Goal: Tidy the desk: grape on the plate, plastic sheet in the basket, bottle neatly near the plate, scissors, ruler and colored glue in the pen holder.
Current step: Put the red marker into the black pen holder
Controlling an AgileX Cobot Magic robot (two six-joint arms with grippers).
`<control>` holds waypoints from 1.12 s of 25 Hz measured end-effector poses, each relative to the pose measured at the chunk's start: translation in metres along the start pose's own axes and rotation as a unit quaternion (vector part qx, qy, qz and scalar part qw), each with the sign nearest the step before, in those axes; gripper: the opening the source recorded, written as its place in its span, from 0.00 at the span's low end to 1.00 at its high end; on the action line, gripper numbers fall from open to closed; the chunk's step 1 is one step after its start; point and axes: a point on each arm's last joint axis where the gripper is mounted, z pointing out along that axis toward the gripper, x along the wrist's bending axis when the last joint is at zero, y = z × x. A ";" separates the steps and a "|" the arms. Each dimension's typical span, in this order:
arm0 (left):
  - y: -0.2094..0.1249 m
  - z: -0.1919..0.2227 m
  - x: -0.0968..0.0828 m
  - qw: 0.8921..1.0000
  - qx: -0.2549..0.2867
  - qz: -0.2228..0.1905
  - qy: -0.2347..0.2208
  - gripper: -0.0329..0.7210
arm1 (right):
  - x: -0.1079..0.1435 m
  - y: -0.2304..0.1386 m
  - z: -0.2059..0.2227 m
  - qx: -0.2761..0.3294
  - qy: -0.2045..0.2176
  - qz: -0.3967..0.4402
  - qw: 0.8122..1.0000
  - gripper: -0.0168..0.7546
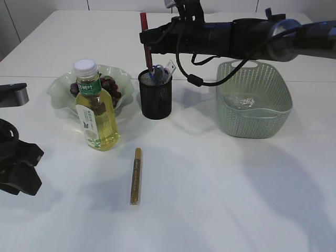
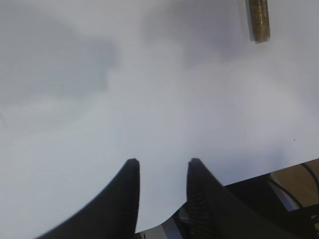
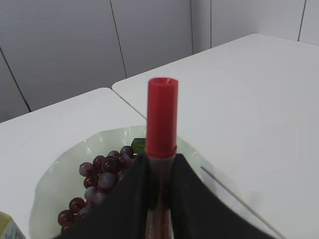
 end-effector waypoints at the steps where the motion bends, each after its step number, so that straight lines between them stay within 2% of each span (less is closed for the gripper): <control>1: 0.000 0.000 0.000 1.000 0.001 0.000 0.000 0.36 | 0.000 -0.002 0.001 0.001 0.001 0.000 1.000 0.18; 5: -0.001 0.000 0.000 1.000 0.003 0.000 0.000 0.36 | -0.001 -0.005 0.002 0.004 0.001 0.002 1.000 0.21; 11: -0.001 0.000 0.000 1.000 0.005 0.000 0.000 0.36 | 0.000 -0.005 0.002 0.003 0.003 0.001 1.000 0.34; 15: -0.001 0.000 0.000 1.000 0.005 0.000 0.000 0.36 | 0.001 -0.004 0.002 0.001 0.008 0.004 1.000 0.36; 19: -0.001 0.000 0.000 1.000 0.007 0.000 0.000 0.36 | 0.002 -0.003 0.001 0.005 0.014 0.059 0.998 0.37; 24: -0.001 0.000 0.000 1.000 0.008 0.000 0.000 0.36 | 0.014 0.036 -0.023 0.105 -0.010 0.046 0.993 0.37; 28: -0.001 0.000 0.000 1.000 0.005 0.001 0.001 0.36 | 0.038 0.080 -0.061 0.207 -0.022 0.066 0.976 0.37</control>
